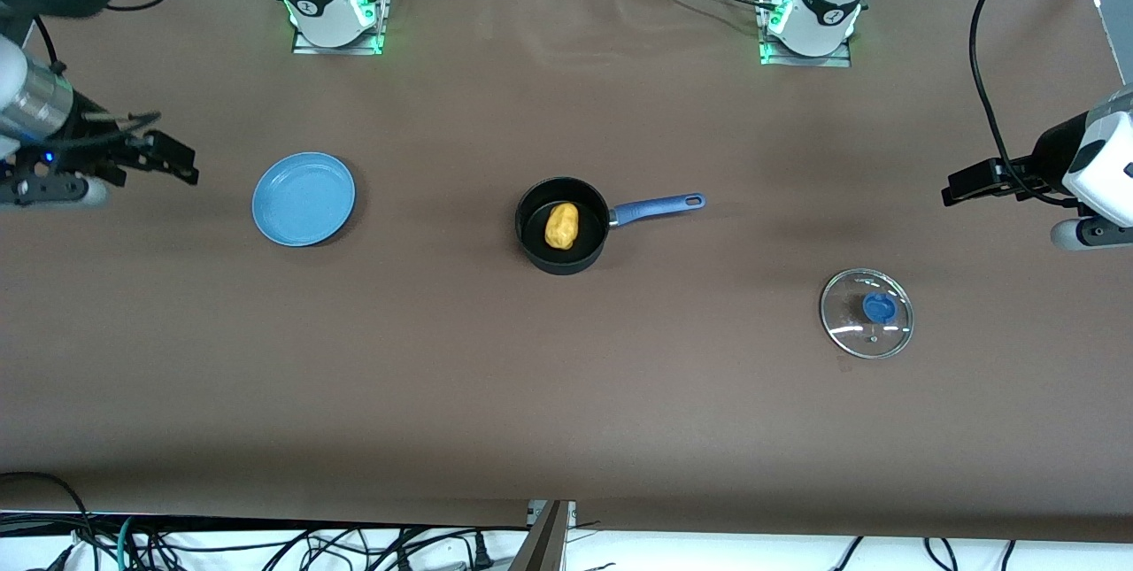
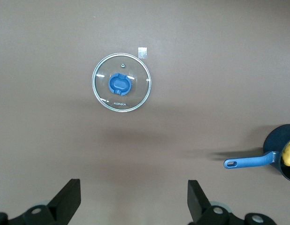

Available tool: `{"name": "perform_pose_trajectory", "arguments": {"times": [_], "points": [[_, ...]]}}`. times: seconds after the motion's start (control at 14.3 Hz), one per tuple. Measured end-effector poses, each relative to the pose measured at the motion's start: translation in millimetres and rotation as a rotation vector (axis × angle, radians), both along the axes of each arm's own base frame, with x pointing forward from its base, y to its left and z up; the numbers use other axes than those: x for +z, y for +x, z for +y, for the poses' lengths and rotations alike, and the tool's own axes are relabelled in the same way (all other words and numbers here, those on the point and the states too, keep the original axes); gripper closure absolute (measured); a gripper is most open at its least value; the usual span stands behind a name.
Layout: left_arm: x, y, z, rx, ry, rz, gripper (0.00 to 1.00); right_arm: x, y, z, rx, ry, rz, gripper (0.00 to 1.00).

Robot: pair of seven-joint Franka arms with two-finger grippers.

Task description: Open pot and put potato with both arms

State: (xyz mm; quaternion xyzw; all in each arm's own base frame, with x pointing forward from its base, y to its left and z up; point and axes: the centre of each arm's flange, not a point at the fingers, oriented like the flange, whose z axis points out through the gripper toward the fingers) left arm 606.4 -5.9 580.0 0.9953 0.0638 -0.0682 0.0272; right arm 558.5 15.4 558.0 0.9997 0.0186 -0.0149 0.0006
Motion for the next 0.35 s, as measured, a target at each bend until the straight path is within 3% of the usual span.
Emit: {"name": "perform_pose_trajectory", "arguments": {"times": [0.35], "points": [[0.0, 0.0, 0.0, 0.0, 0.0, 0.0, 0.0, -2.3, -10.7, 7.8, 0.013, -0.002, 0.036, 0.0]]}}
